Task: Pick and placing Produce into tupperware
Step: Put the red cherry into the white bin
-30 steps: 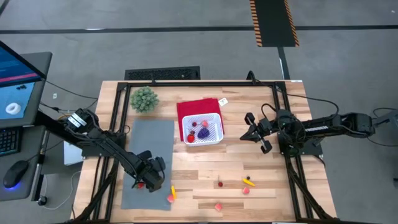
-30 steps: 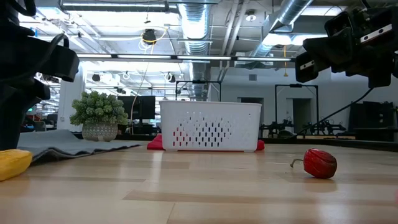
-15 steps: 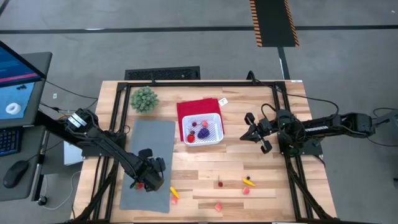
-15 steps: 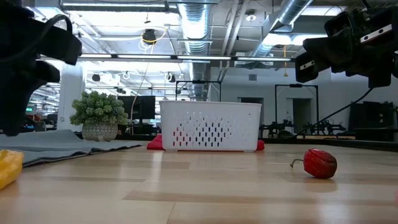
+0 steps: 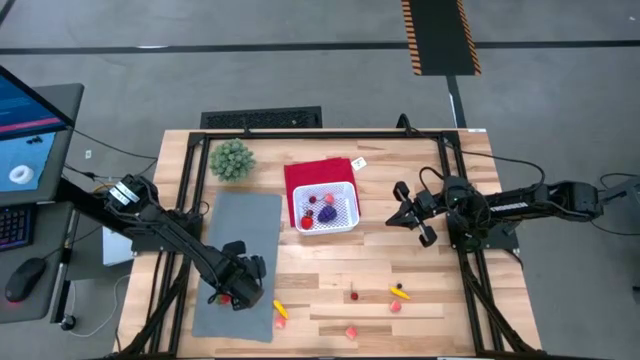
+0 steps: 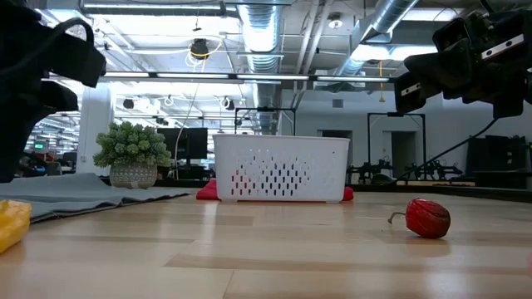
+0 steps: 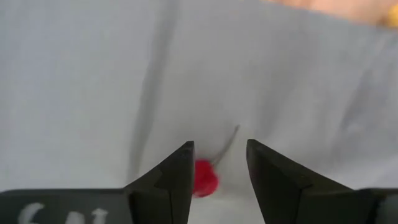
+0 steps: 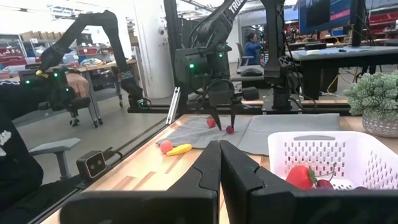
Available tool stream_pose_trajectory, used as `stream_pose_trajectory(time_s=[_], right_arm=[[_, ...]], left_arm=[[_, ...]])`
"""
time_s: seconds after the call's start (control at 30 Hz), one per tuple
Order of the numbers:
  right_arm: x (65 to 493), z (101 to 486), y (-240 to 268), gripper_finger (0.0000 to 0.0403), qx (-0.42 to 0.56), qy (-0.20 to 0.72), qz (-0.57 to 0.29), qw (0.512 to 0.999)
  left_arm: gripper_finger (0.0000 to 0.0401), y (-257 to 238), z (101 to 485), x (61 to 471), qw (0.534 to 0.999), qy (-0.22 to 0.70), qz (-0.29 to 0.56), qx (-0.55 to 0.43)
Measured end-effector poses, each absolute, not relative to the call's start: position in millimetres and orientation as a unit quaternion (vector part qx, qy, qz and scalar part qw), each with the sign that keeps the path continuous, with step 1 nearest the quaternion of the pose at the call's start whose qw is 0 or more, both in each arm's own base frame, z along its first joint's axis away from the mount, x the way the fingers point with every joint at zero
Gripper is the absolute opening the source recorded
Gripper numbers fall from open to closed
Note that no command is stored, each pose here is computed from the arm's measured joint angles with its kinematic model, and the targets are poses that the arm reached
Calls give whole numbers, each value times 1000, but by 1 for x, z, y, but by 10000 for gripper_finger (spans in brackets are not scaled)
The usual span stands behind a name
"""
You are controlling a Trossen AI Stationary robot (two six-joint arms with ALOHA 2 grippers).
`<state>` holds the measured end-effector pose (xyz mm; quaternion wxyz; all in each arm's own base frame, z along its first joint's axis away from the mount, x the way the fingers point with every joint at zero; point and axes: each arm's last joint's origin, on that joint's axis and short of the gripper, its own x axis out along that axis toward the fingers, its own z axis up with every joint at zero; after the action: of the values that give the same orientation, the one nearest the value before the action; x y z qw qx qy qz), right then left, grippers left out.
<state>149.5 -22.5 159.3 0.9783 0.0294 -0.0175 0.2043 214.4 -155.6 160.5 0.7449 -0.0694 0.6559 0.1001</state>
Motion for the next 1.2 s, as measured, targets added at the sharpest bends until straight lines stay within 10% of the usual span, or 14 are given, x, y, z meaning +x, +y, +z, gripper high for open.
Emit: stream_pose_trajectory(time_s=[1.2], right_arm=[[150,159,-23,31,30,-16,201,979]], left_arm=[[137,-158,150,216,768,630,88,-78]])
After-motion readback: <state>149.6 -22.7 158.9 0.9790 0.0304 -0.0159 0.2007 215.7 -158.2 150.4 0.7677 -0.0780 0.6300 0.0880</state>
